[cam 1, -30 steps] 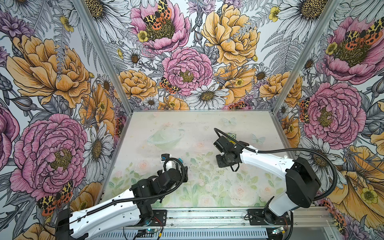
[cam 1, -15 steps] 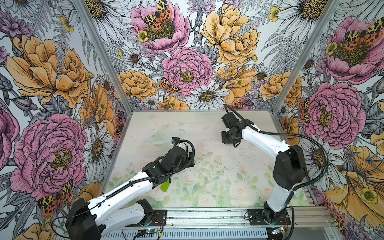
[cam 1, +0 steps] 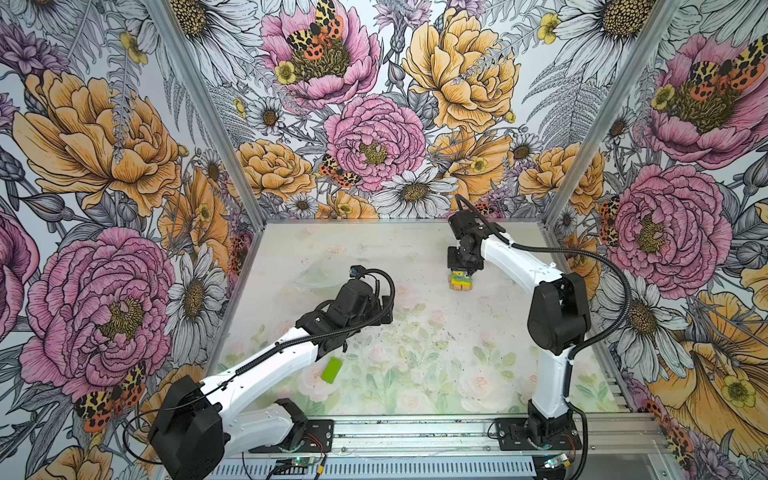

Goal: Build the wood block tower

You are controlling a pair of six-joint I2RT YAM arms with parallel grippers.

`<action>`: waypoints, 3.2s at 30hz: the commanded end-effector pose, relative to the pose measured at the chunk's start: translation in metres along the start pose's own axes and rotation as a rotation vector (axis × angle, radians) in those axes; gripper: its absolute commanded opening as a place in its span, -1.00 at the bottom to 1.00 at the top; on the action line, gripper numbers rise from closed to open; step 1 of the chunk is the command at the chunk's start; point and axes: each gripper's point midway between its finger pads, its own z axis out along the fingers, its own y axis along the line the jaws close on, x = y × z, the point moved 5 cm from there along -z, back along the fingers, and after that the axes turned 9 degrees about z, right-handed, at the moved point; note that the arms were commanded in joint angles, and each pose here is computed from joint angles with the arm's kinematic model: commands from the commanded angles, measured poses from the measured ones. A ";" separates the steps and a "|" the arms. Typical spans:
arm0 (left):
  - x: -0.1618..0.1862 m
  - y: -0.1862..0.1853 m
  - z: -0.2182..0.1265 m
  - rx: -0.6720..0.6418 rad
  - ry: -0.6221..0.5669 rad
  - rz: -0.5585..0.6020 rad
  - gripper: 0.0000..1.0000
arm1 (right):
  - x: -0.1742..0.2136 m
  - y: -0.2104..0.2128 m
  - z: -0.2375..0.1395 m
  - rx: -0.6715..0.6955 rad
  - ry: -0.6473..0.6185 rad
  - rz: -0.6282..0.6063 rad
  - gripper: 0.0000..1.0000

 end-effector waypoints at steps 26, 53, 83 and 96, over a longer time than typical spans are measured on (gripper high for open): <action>-0.013 0.003 -0.004 0.022 -0.038 -0.016 0.98 | -0.013 -0.005 0.016 0.007 0.022 0.016 -0.40; -0.013 0.010 -0.007 -0.008 -0.045 -0.034 0.98 | -0.016 -0.005 0.007 -0.009 0.012 0.025 0.01; 0.015 0.042 -0.095 -0.028 -0.186 -0.157 0.98 | 0.037 0.020 -0.141 -0.178 -0.217 -0.103 0.43; 0.045 0.049 -0.118 -0.038 -0.208 -0.210 0.98 | 0.088 0.056 -0.135 -0.258 -0.162 -0.212 0.38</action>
